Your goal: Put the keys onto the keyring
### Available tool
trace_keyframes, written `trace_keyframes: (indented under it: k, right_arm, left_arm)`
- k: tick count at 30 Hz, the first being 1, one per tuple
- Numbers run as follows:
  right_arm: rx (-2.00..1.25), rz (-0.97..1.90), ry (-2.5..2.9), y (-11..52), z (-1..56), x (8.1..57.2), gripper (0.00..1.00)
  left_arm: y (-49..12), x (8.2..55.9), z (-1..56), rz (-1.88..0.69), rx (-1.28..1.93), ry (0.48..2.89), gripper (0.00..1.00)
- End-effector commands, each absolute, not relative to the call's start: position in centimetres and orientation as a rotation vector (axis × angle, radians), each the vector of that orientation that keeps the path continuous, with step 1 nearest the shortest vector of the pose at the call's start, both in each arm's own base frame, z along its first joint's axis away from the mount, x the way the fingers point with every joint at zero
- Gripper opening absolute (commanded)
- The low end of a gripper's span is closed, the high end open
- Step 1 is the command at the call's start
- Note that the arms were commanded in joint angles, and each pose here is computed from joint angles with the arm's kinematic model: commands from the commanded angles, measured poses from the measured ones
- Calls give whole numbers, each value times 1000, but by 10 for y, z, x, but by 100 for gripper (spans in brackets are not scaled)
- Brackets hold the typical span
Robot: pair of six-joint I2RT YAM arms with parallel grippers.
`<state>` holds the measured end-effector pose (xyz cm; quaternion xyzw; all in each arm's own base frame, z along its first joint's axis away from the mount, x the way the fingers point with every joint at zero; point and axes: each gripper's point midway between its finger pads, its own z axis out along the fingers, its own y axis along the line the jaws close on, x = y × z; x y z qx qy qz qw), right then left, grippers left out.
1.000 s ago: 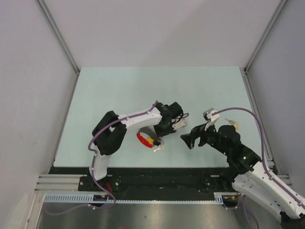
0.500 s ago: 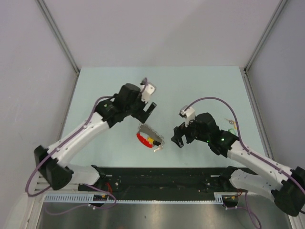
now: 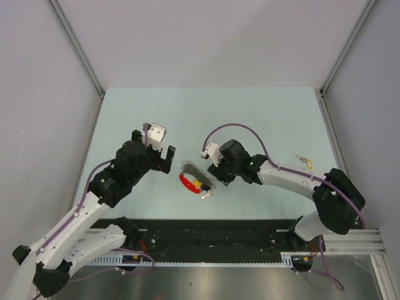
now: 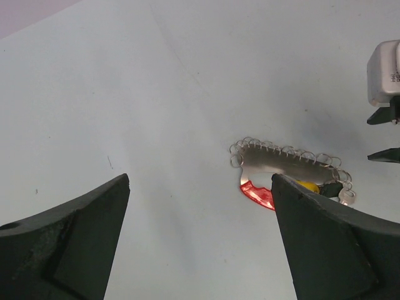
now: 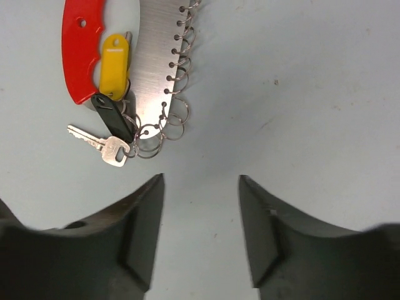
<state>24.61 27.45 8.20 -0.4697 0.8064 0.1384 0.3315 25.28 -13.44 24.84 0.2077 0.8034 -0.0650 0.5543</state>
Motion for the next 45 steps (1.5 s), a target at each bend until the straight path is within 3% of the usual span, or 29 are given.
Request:
trace_keyframes:
  k: [1, 12, 42, 43, 45]
  right_arm:
    - [-1375, 355, 1996, 293, 82, 259, 50]
    - [-1528, 336, 1958, 309, 58, 259, 40]
    - [-1622, 324, 1929, 320, 37, 257, 37]
    - [-1622, 322, 1928, 320, 38, 258, 36]
    - [-1623, 324, 1926, 319, 40, 256, 26]
  left_arm:
    - [-124, 263, 252, -125, 397, 1866, 100]
    - [-110, 266, 257, -135, 347, 1855, 100]
    - [-112, 272, 245, -156, 365, 1895, 100]
    - [-112, 272, 245, -156, 365, 1895, 100]
    - [-113, 272, 244, -159, 368, 1896, 100]
